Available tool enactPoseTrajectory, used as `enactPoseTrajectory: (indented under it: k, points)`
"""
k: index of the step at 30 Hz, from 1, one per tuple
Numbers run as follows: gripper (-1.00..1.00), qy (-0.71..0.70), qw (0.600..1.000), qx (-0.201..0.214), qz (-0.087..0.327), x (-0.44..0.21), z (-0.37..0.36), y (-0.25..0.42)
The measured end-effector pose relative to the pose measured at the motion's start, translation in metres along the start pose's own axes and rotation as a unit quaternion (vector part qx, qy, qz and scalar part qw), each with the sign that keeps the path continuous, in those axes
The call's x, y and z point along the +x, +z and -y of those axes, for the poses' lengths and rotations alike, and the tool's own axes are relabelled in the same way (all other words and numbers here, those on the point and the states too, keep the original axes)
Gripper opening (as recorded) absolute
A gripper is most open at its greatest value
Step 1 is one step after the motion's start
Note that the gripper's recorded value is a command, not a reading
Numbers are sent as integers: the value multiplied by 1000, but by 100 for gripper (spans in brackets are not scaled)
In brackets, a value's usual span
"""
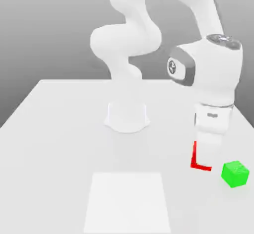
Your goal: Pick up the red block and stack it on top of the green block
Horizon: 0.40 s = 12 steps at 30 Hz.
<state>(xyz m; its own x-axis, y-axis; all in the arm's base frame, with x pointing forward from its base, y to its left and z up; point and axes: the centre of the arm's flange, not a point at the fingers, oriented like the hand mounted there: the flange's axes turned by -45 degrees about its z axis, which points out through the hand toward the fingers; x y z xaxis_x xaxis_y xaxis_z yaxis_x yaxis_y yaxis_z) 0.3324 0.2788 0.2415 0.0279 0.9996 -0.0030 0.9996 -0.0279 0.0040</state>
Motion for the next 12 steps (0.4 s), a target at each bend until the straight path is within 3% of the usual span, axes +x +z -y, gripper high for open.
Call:
enactPoseTrajectory:
  k: [2,8,9,12]
  points:
    - [-100,-48,999,1,-2,32,16,6]
    - [-100,-53,999,1,-2,35,16,52]
    - [100,-52,999,2,-2,35,16,58]
    - [100,-52,999,2,-2,35,16,58]
